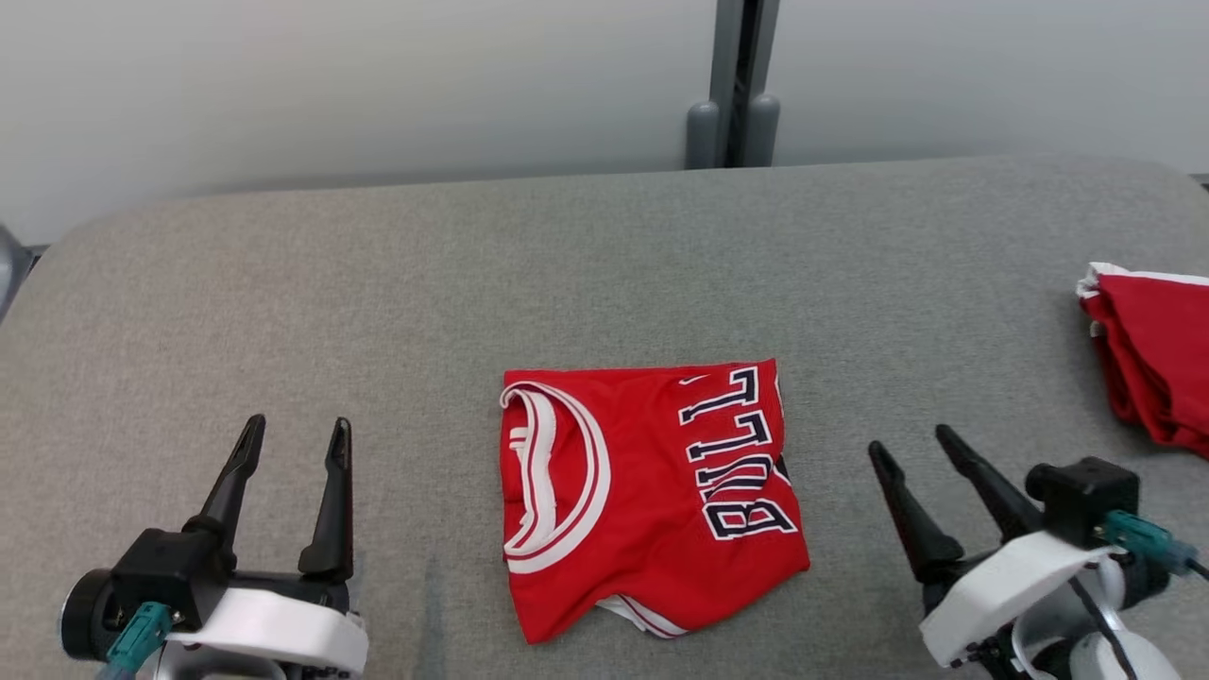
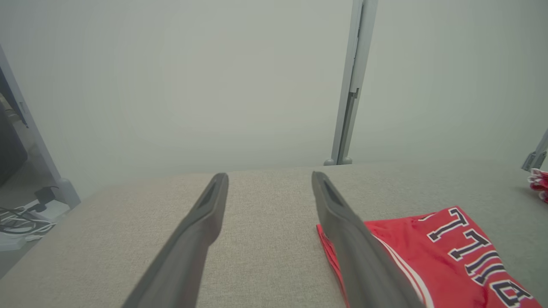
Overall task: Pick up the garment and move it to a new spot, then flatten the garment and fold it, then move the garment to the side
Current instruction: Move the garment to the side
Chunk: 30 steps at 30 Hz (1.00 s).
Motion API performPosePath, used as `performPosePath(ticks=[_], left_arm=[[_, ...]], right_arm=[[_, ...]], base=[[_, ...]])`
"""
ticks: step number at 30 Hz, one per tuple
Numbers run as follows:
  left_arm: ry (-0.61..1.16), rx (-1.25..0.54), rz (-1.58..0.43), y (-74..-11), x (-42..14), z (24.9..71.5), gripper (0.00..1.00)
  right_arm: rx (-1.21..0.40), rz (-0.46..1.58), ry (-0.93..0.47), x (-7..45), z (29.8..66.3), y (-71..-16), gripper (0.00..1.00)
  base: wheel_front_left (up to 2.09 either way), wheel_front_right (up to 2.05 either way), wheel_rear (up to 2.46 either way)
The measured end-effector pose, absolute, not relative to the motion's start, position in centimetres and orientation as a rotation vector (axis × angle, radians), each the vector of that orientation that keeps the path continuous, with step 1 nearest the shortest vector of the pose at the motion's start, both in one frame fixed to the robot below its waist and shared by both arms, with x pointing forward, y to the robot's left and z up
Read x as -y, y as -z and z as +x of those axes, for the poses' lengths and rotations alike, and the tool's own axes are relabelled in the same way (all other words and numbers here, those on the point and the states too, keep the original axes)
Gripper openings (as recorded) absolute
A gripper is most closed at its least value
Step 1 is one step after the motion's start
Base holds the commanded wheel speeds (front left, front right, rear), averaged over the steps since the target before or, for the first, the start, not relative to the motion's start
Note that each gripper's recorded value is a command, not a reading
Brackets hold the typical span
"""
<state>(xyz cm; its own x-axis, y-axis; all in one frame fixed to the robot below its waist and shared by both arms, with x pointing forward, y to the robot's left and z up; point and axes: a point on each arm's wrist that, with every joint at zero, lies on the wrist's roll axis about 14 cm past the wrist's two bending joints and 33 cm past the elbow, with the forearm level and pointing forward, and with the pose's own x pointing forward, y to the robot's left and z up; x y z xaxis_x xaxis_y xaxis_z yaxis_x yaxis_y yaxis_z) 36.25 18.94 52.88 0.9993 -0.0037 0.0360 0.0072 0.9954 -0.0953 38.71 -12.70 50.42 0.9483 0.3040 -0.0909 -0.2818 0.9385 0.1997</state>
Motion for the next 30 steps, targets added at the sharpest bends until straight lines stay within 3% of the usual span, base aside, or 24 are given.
performPosePath(ticks=[7, 16, 17, 19, 25, 30], left_arm=[[-0.003, 0.023, -0.118, -51.7, -18.9, 37.8, 1.00], [-0.049, -0.023, -0.116, -49.2, -20.3, 38.9, 1.00], [-0.053, -0.024, -0.115, -49.1, -20.4, 39.0, 1.00], [-0.057, -0.026, -0.114, -48.9, -20.5, 39.2, 1.00], [-0.049, -0.026, -0.112, -48.7, -20.4, 39.9, 1.00], [-0.022, -0.008, -0.114, -49.0, -19.6, 40.7, 1.00]], right_arm=[[-0.331, 0.208, -0.461, 7.0, 40.5, -44.6, 1.00], [-0.537, 0.254, -0.538, 3.4, 42.7, -38.4, 1.00], [-0.553, 0.264, -0.543, 3.1, 42.9, -38.2, 0.93], [-0.565, 0.270, -0.559, 2.7, 43.4, -38.1, 0.00], [-0.585, 0.283, -0.587, 2.6, 44.1, -38.3, 0.00], [-0.493, 0.227, -0.610, 3.9, 45.0, -40.1, 0.00]], base=[[0.00, 0.00, 0.00], [0.00, 0.00, 0.00], [0.00, 0.00, 0.00], [0.00, 0.00, 0.00], [0.00, 0.00, 0.00], [0.00, 0.00, 0.00]])
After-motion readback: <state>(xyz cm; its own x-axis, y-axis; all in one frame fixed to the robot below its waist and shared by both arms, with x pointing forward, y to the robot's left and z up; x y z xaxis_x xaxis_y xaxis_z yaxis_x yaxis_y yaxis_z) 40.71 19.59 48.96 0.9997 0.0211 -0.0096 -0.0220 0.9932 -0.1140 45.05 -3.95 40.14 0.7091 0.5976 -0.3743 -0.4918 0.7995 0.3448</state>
